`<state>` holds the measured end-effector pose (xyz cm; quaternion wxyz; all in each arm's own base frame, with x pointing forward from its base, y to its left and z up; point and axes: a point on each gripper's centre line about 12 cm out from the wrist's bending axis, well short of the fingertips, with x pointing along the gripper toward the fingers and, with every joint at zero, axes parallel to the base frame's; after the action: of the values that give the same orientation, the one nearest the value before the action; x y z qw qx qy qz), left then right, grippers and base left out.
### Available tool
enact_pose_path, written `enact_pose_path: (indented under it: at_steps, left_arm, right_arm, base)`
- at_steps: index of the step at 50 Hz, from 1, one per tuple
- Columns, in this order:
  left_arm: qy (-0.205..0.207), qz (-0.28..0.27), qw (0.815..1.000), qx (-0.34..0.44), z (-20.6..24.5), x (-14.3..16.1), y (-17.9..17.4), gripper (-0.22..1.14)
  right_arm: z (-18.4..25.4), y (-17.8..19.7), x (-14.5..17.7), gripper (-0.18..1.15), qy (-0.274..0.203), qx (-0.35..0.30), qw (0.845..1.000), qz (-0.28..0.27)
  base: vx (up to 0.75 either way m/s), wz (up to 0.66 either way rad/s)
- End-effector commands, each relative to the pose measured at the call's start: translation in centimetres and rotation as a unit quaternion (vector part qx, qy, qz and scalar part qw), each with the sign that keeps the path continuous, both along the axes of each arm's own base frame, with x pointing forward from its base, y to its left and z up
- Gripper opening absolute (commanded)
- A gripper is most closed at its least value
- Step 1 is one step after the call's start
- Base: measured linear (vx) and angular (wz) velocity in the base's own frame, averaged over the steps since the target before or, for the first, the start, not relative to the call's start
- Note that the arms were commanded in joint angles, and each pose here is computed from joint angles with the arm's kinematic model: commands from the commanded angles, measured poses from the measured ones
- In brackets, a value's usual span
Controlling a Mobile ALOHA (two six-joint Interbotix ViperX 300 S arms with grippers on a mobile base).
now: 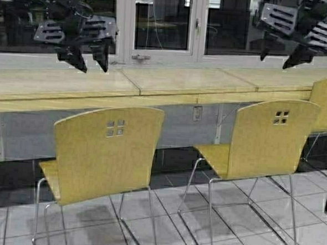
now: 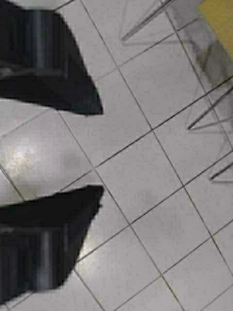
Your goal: Push the chairs under the table
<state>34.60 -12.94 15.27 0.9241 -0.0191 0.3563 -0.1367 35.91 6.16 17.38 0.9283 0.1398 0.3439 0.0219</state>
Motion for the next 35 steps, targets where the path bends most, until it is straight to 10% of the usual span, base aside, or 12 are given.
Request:
enact_pose_path:
  at_steps: [1, 35]
  left_arm:
    - [-0.022, 0.007, 1.000, -0.019, 1.8, 0.6, -0.2, 0.84]
    - [-0.035, 0.012, 0.999, -0.029, 2.9, 0.4, -0.1, 0.84]
  right_arm:
    - [1.3, 0.1, 0.6, 0.86, -0.019, 0.006, 1.000, -0.002]
    - [0.6, -0.1, -0.5, 0.86, -0.009, -0.001, 1.000, 0.002]
  base:
    - [0.20, 0.03]
    - [0.31, 0.07]
